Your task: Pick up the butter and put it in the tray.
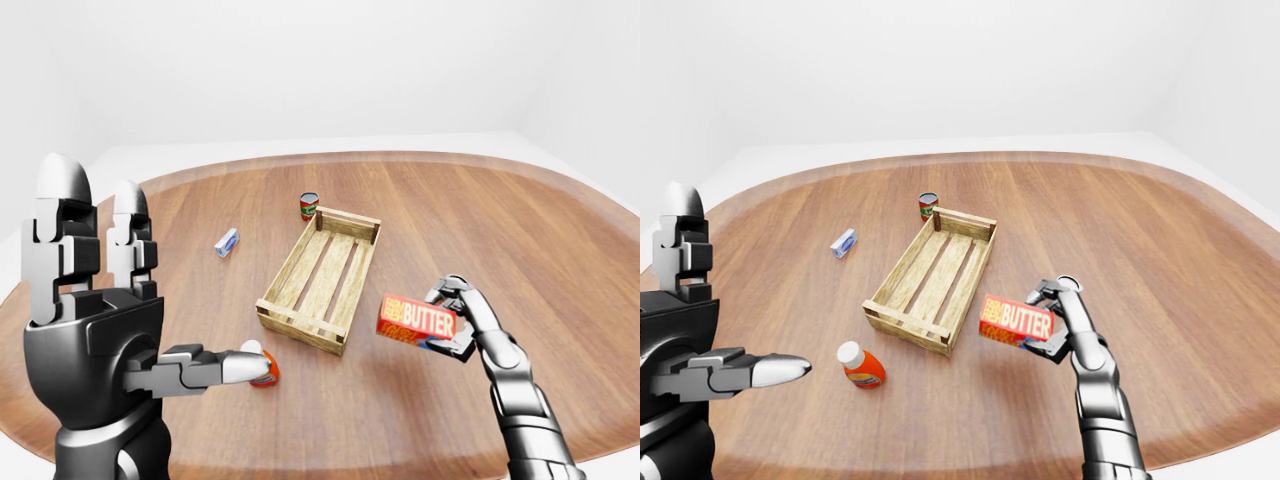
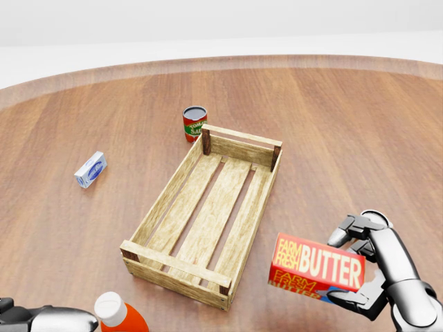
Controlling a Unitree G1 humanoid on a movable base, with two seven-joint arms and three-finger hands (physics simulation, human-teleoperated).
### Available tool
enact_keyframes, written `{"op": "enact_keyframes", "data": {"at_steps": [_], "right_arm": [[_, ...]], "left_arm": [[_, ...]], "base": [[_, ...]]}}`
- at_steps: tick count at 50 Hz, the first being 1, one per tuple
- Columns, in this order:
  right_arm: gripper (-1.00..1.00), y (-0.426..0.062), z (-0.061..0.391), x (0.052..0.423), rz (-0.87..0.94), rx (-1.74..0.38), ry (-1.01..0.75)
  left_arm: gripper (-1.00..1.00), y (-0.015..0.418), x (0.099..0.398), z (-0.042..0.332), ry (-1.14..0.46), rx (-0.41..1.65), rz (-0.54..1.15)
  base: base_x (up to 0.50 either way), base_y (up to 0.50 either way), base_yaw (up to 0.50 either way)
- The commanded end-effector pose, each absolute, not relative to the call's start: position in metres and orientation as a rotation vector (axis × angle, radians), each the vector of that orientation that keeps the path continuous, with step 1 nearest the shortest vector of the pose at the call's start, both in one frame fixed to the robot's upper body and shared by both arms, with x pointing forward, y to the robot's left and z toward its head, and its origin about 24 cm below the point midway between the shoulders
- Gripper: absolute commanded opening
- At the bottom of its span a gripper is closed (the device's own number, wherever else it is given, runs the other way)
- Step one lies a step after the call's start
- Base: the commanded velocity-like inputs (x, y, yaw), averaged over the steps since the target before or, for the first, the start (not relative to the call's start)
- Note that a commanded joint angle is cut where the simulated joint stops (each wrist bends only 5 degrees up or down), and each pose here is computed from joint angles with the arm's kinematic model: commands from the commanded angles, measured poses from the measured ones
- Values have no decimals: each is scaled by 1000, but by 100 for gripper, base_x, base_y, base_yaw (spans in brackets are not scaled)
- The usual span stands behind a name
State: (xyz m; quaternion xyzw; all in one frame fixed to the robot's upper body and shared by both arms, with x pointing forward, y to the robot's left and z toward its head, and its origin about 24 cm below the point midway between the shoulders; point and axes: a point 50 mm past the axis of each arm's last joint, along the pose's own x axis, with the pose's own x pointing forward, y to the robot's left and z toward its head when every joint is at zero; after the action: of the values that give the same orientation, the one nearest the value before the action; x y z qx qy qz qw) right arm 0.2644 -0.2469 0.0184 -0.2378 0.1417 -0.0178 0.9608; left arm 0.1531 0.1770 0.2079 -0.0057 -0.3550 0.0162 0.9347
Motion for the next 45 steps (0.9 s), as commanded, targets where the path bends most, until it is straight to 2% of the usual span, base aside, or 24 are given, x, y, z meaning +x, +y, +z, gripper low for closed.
{"op": "enact_keyframes", "data": {"at_steps": [1,9,17,28,37,45], "right_arm": [[-100,-251,30,279,-102,-383,232],[-100,-241,40,292,-79,-342,183],[-100,-215,69,326,-9,-312,88],[-100,-190,68,344,31,-288,107],[-100,-161,102,357,92,-240,-24],[-100,-139,82,371,113,-204,99]], "left_arm": [[100,177,176,191,-637,-37,55],[100,177,176,191,-636,-35,55],[100,177,178,190,-631,-33,56],[100,177,176,192,-642,-35,57],[100,177,176,192,-641,-35,57],[100,178,176,192,-644,-35,57]], "base": [[0,0,0],[0,0,0],[0,0,0],[0,0,0],[0,0,0],[0,0,0]]}}
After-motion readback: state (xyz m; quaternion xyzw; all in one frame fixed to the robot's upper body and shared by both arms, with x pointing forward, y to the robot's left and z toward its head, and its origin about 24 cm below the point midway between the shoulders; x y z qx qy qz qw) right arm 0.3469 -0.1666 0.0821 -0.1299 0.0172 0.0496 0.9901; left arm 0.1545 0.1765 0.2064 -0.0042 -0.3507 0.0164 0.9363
